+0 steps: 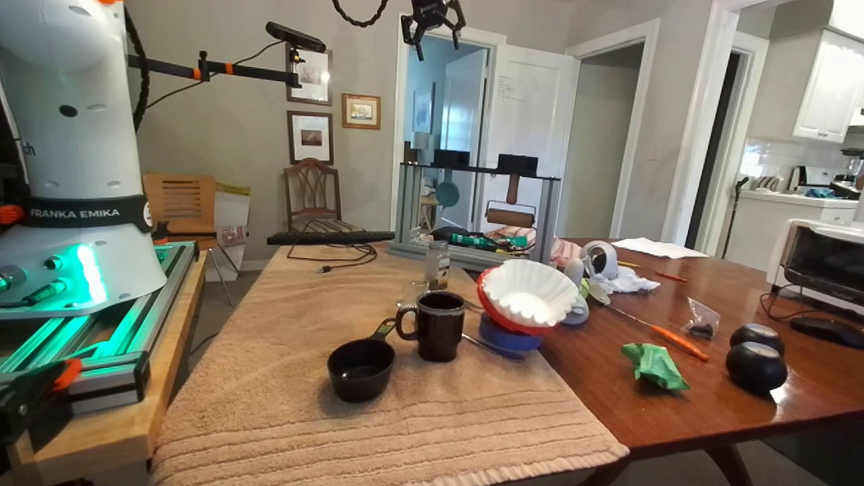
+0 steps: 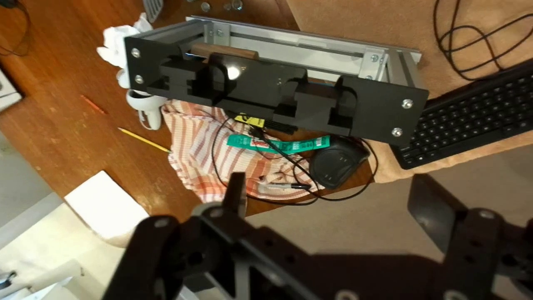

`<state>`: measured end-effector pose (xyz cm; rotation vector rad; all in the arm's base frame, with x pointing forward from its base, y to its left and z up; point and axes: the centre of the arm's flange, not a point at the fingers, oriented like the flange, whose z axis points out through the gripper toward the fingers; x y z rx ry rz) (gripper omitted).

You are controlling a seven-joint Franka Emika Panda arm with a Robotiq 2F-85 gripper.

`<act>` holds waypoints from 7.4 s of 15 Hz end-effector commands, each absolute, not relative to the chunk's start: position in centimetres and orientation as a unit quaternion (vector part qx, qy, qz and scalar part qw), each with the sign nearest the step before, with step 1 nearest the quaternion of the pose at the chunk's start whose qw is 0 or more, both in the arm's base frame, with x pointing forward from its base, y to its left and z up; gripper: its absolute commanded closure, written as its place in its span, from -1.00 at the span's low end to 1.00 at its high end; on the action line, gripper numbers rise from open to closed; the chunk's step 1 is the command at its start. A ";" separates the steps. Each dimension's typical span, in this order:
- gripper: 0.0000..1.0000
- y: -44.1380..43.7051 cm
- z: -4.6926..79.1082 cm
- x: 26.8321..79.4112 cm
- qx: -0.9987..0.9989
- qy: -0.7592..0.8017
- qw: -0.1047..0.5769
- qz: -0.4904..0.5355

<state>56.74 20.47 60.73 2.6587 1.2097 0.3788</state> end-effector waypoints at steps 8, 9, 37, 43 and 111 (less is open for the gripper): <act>-1.00 24.3 48.6 65.4 0.895 0.446 0.011 0.024; -1.00 24.0 47.6 65.5 0.893 0.449 0.018 0.010; -1.00 20.6 40.3 68.5 0.941 0.337 -0.014 0.014; -1.00 18.8 39.2 68.5 0.944 0.331 -0.004 -0.001; 0.57 11.8 44.9 61.7 0.970 0.214 0.018 -0.117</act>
